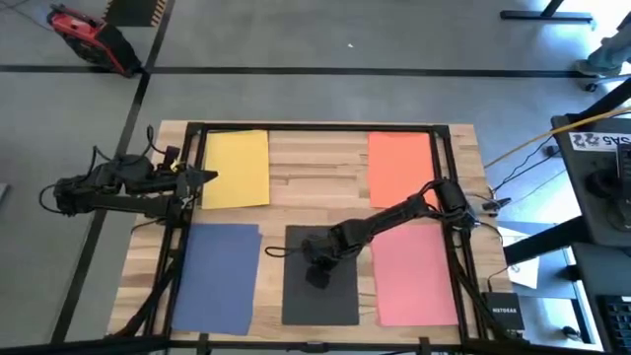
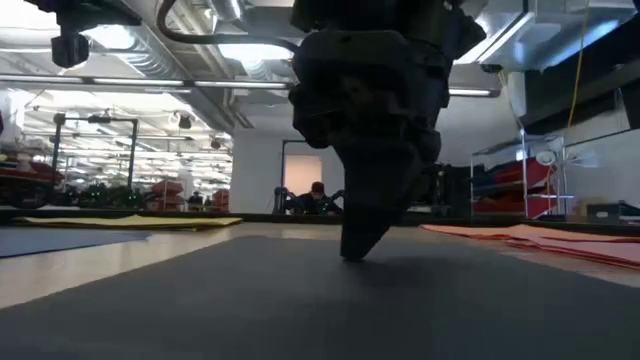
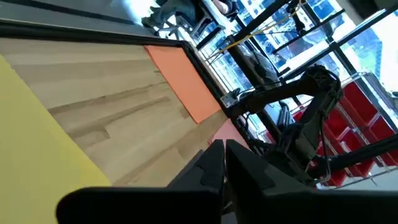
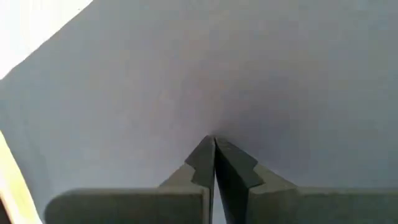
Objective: Organize paper
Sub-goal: Move the black colored paper on the bottom center of the table, then move the yellow colored paper on the top center of the table
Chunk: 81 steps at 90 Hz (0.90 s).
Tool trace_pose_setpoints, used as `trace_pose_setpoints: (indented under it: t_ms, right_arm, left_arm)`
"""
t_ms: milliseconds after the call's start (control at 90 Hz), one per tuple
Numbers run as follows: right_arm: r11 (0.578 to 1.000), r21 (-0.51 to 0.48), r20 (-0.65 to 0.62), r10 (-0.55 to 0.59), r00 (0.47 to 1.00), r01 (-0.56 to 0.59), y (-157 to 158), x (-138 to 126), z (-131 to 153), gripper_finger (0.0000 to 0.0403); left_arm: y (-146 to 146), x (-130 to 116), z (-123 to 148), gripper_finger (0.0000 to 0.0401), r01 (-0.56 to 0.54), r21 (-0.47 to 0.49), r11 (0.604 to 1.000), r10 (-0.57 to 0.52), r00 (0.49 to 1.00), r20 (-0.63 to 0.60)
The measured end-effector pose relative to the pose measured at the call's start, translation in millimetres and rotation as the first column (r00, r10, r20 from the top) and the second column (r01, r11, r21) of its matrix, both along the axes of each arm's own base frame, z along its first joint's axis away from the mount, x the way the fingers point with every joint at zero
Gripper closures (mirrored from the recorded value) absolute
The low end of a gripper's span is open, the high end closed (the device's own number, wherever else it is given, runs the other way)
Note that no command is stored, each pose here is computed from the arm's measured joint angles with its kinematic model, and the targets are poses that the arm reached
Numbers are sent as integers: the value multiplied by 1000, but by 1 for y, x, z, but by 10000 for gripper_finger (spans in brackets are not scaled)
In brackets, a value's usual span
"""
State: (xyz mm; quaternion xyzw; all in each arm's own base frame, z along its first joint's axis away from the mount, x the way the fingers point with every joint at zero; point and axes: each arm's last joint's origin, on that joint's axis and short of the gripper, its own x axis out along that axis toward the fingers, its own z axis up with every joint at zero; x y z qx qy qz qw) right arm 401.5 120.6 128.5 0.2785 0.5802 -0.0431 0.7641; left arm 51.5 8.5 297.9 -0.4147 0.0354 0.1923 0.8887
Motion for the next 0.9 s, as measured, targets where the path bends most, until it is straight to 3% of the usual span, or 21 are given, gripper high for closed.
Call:
trace_pose_setpoints:
  t_ms: [289,478,611,689,900]
  right_arm:
    - [1000,16,29,8,1000,-9,3,8,10,403]
    - [996,-6,83,85,993,-85,5,17,28,403]
    - [995,-68,129,87,988,-79,-6,28,45,401]
    - [986,-153,200,97,975,-67,-21,39,57,399]
    - [918,-384,357,249,901,-101,-67,62,78,351]
  left_arm:
    - [0,0,0,401,0,3,1000,0,1000,1]
    - [0,0,1,401,0,2,1000,0,1000,6]
    - [0,0,1,401,0,1,1000,0,1000,6]
    - [0,0,1,401,1,6,1000,-1,1000,5]
    - [0,0,1,401,5,22,1000,-5,1000,-1]
